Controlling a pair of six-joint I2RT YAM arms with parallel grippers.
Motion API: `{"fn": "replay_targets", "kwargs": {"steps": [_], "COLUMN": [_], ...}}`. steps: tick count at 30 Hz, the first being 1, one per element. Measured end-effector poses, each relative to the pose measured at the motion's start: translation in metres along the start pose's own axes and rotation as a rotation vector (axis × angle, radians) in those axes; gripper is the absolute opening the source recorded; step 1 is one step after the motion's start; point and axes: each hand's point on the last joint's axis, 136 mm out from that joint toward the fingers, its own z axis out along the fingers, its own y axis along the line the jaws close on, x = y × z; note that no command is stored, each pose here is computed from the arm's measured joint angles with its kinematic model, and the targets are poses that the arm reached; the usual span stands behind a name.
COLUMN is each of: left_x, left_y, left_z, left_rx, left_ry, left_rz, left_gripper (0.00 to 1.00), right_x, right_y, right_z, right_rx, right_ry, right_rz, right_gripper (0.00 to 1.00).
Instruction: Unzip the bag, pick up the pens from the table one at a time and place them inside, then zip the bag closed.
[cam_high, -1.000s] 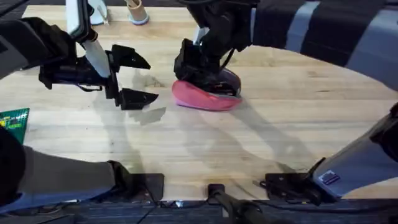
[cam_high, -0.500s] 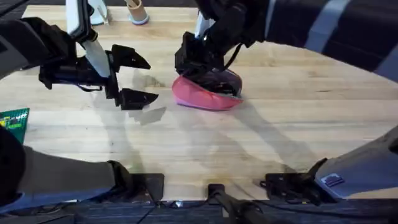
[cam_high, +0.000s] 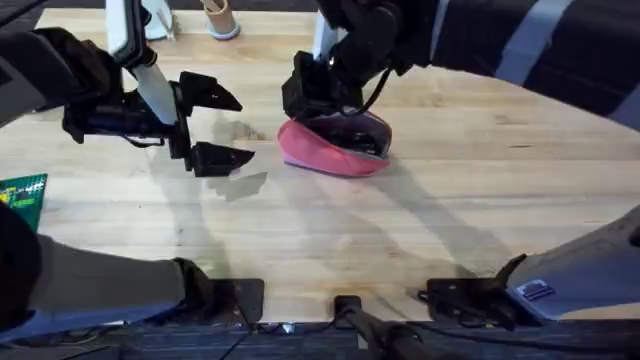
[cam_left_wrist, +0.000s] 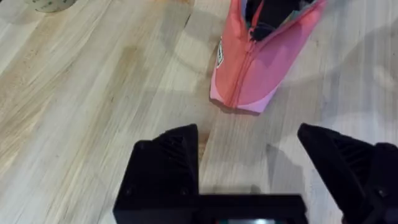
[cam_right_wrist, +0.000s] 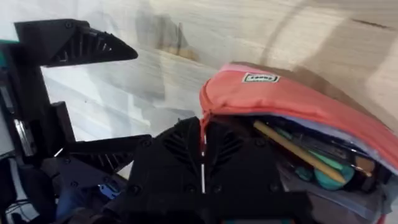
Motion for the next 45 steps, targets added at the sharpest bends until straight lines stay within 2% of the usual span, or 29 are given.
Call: {"fn": "replay_targets", "kwargs": {"steps": [11,20,24,29,32,37,45], "left_x": [0.0,-0.011,-0.02,-0.034,-0.041,-0.039,-0.025], "left_y": [0.004,0.005,0.005,0.002,0.001,0.002,-0.003], "left_z": [0.0,0.002,0.01,0.03,0.043,0.061,0.083], "left_rx": [-0.012,-0.015,-0.003,0.041,0.065,0.103,0.174], "left_ry": [-0.004,-0.058,-0.081,-0.091,-0.094,-0.106,-0.1], "left_rz": [0.019,0.034,0.086,0.185,0.205,0.167,0.053], "left_gripper": [0.994,0.993,0.993,0.993,0.993,0.993,0.993], "right_x": [0.002,0.002,0.002,0.002,0.002,0.002,0.002], "right_y": [-0.001,-0.001,-0.001,-0.001,-0.001,-0.001,-0.001], "right_z": [0.0,0.0,0.0,0.0,0.0,0.0,0.0], "right_rx": [0.005,0.006,0.006,0.006,0.006,0.005,0.005], "right_ry": [0.007,0.007,0.008,0.008,0.007,0.007,0.007], "right_rz": [-0.005,-0.005,-0.005,-0.005,-0.005,-0.005,-0.005], "right_gripper": [0.031,0.031,0.031,0.031,0.031,0.031,0.031]}}
